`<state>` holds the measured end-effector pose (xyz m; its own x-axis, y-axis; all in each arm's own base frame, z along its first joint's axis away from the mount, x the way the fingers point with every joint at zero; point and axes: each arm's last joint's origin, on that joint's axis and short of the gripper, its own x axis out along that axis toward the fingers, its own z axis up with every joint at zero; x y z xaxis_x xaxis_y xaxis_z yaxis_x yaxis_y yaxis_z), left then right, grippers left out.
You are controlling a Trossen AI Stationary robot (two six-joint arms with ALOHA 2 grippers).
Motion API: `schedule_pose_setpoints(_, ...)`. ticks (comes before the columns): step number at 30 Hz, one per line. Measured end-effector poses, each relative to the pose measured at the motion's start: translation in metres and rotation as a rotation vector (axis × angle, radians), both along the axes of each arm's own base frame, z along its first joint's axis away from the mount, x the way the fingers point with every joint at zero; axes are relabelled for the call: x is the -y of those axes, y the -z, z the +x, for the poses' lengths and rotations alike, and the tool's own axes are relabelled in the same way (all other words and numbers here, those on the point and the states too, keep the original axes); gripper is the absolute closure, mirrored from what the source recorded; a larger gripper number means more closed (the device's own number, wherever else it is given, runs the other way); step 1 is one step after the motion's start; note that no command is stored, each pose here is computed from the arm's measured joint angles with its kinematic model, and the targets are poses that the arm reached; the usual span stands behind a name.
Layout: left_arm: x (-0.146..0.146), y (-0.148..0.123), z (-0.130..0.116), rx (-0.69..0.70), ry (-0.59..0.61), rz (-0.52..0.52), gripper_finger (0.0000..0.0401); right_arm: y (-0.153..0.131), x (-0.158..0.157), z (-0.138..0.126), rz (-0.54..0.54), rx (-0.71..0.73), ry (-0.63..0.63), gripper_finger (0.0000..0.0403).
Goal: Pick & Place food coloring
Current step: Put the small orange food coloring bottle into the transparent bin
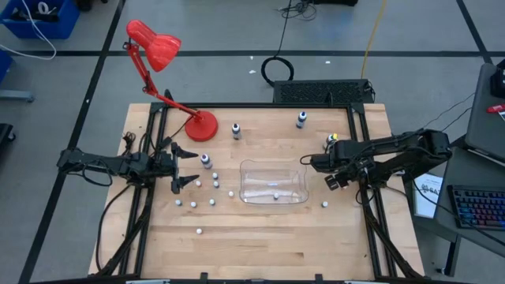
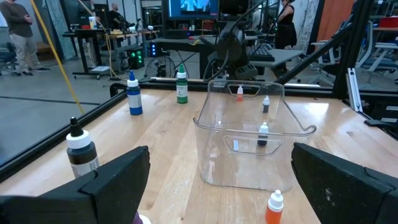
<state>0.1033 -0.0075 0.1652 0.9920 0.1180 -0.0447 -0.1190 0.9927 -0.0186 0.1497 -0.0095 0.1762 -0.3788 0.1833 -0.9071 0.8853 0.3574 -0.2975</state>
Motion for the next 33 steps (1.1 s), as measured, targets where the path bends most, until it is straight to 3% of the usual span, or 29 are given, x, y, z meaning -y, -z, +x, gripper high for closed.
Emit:
schedule_pose_setpoints(17,0.0,0.0,0.0,0.0,0.0,0.0,0.0013,-0.0053,0.0032,0.0025,-0.037,0.034,0.011,0.0243)
schedule_pose_setpoints(23,0.0,0.0,0.0,0.0,0.0,0.0,0.0013,-0.0069,0.0018,-0.0007,0.034,-0.016,0.045,0.0243)
schedule_pose_setpoints(33,0.0,-0.0001,0.0,0.0,0.0,0.0,0.0013,-0.0043,0.0031,0.0029,-0.006,0.013,0.047,0.0243)
